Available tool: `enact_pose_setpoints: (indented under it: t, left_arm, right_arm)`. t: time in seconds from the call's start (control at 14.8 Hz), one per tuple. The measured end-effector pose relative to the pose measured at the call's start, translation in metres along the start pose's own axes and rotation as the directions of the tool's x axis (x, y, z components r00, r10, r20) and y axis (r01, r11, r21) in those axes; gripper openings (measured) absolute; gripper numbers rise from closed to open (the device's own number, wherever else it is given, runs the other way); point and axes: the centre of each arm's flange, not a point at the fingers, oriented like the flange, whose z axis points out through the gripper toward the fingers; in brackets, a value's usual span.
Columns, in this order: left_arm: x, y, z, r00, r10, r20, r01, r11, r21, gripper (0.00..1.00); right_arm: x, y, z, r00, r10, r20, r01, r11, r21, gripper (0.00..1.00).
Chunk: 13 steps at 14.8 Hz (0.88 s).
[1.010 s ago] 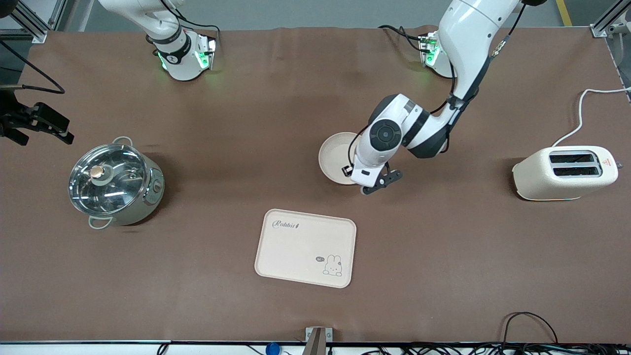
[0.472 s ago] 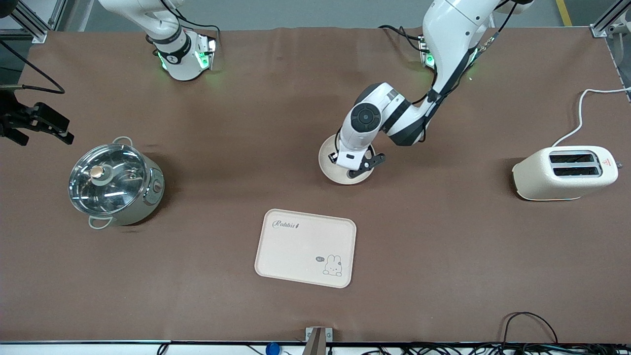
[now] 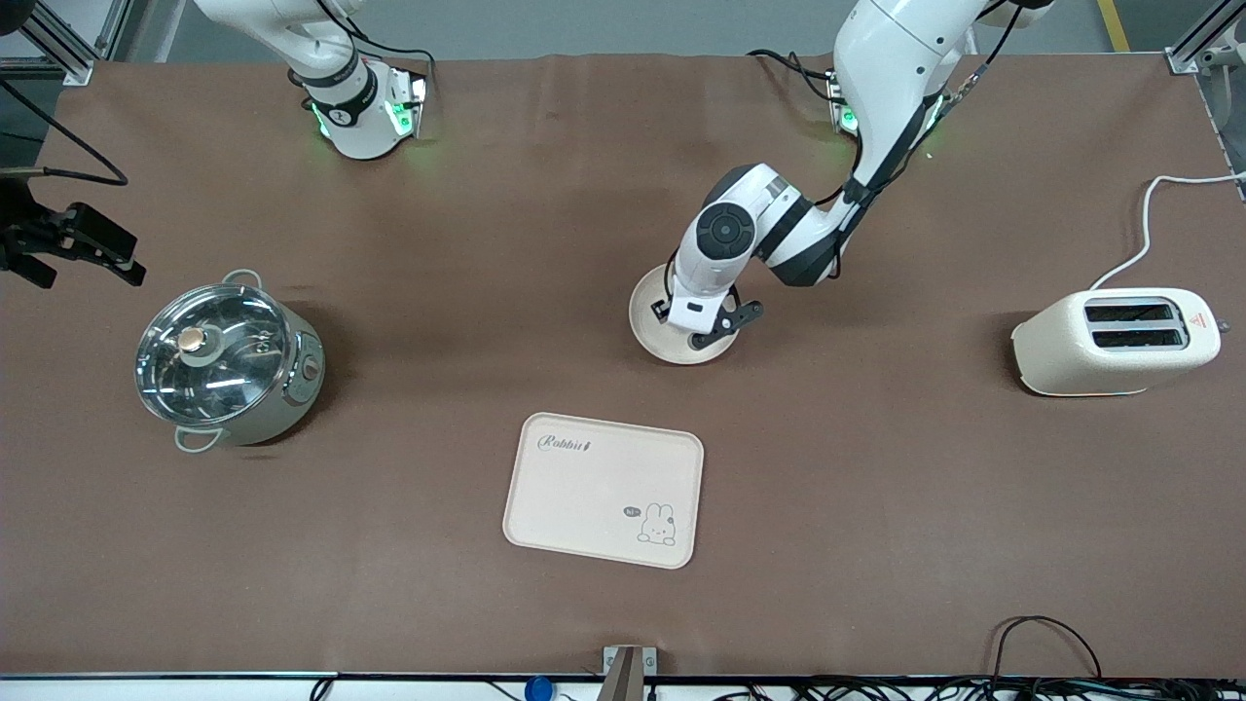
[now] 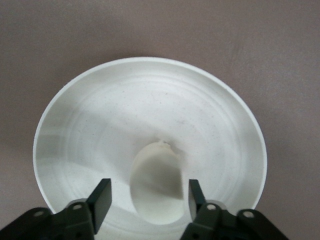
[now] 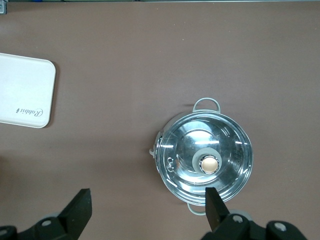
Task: Place bun in plate and plate on tray
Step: 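Lower the bun onto the plate and open the left gripper, then raise the left gripper away while the right gripper reaches the plate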
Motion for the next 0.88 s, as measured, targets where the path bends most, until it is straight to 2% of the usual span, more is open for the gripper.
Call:
enact_pose_setpoints:
  t: [0.2, 0.34, 0.61, 0.88]
  left_arm:
    - [0.01, 0.001, -0.014, 1.0, -0.02, -0.009, 0.02, 1.0, -0.015, 1.0]
    - [0.021, -0.003, -0.038, 0.999, -0.032, -0.016, 0.032, 0.999, 0.004, 1.0]
    - [0.06, -0.022, -0.12, 0.999, -0.009, -0.051, 0.01, 1.0, 0.016, 1.0]
    - [0.086, -0.039, -0.182, 0.981, 0.169, -0.093, -0.167, 0.985, 0.03, 1.0]
  right_arm:
    - [0.0, 0.0, 0.0, 1.0, -0.001, 0.0, 0.001, 1.0, 0.0, 1.0]
    - [0.0, 0.0, 0.0, 1.0, -0.001, -0.001, 0.001, 1.0, 0.0, 1.0]
    - [0.0, -0.001, 0.0, 1.0, -0.001, -0.001, 0.001, 1.0, 0.0, 1.0]
    - [0.0, -0.005, -0.001, 1.0, -0.01, -0.004, 0.01, 1.0, 0.002, 1.0]
